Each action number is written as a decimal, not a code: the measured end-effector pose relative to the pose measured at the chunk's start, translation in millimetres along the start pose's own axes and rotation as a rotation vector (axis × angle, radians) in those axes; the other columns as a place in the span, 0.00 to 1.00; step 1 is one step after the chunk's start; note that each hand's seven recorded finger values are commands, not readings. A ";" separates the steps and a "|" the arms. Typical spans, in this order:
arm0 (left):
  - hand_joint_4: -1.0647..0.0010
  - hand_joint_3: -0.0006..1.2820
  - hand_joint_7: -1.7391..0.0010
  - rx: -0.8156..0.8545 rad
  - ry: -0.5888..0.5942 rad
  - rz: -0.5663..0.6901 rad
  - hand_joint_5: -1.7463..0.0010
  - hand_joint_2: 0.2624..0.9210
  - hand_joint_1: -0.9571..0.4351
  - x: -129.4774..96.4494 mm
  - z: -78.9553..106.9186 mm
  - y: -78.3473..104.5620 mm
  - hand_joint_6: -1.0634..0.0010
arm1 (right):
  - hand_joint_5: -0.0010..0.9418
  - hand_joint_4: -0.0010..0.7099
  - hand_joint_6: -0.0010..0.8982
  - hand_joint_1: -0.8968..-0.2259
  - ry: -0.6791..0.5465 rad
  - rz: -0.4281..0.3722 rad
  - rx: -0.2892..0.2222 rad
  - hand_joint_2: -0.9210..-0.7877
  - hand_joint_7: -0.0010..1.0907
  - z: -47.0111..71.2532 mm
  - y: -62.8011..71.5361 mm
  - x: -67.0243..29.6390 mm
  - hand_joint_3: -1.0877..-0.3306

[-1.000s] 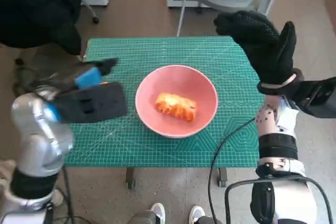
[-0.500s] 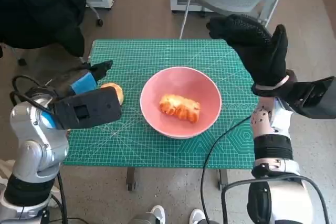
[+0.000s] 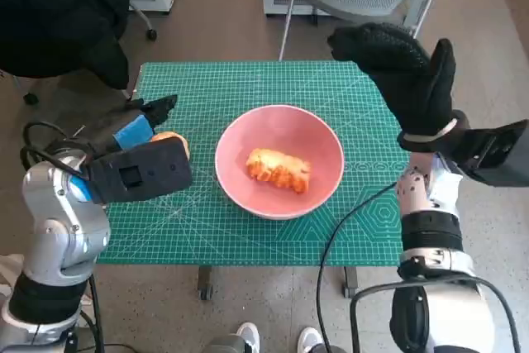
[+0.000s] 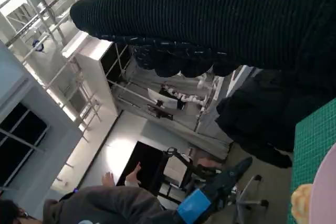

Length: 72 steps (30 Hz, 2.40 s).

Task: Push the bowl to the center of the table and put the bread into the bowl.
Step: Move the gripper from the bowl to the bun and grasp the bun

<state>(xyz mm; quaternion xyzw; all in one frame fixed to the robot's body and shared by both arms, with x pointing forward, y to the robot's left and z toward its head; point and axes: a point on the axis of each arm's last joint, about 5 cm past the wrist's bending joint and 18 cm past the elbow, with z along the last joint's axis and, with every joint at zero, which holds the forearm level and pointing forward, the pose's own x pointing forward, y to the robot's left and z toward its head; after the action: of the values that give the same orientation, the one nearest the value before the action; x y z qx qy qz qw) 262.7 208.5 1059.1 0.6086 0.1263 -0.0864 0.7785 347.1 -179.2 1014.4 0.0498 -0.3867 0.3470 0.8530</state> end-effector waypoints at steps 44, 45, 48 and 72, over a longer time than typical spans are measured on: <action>0.98 0.06 0.82 0.141 -0.101 0.684 0.99 1.00 0.25 27.6 -14.7 -44.6 1.00 | 0.00 0.48 0.37 0.24 -0.009 0.005 -0.004 0.00 0.00 1.2 -0.1 2.8 0.32; 0.98 0.06 0.82 0.142 -0.108 0.712 0.99 1.00 0.25 28.1 -15.4 -46.4 1.00 | 0.00 0.48 0.37 0.24 -0.010 0.005 -0.004 0.00 0.00 1.3 -0.1 3.0 0.32; 0.98 0.05 0.85 0.144 -0.137 0.801 1.00 1.00 0.24 29.4 -17.8 -52.8 1.00 | 0.00 0.48 0.37 0.24 -0.010 0.006 -0.005 0.00 0.00 1.5 -0.2 3.4 0.32; 1.00 0.00 0.96 0.000 -0.094 0.448 1.00 0.79 0.25 3.5 -24.2 -70.8 1.00 | 0.00 0.48 0.36 0.24 -0.001 0.023 0.013 0.00 0.00 0.5 -0.7 2.8 0.32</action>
<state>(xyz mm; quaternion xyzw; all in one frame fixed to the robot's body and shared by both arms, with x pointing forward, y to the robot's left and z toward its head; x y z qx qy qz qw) 243.5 214.7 987.0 0.6167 -0.0486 0.0603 0.7834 348.5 -178.3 1016.8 0.0509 -0.3852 0.3595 0.8484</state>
